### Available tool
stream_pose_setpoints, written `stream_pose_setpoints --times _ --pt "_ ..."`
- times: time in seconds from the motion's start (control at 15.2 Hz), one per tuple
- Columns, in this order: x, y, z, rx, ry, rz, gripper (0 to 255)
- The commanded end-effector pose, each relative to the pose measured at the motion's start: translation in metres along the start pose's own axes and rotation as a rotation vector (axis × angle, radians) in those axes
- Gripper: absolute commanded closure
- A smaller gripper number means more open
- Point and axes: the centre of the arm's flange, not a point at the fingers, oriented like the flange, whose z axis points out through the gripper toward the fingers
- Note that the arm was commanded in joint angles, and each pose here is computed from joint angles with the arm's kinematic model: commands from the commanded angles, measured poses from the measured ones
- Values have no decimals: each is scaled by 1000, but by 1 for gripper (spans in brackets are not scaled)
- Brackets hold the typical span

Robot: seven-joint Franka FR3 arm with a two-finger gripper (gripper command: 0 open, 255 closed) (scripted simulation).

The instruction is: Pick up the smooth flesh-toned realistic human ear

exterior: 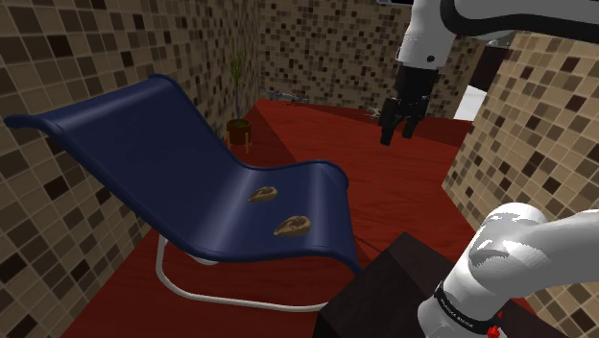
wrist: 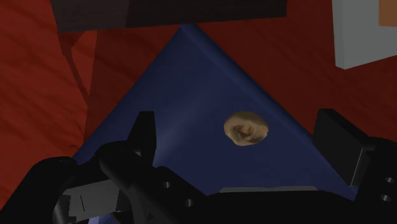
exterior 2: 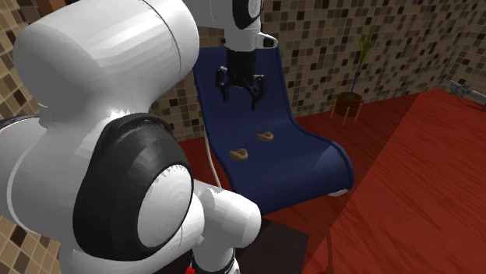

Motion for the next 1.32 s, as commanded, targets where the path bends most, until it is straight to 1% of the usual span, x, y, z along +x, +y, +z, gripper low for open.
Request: stream_pose_setpoints --times 0.0,0.66,1.25 --pt "0 0 0 0 0 0 0" --pt "52 33 119 180 72 -47 0" --pt "108 41 225 342 138 -90 0"
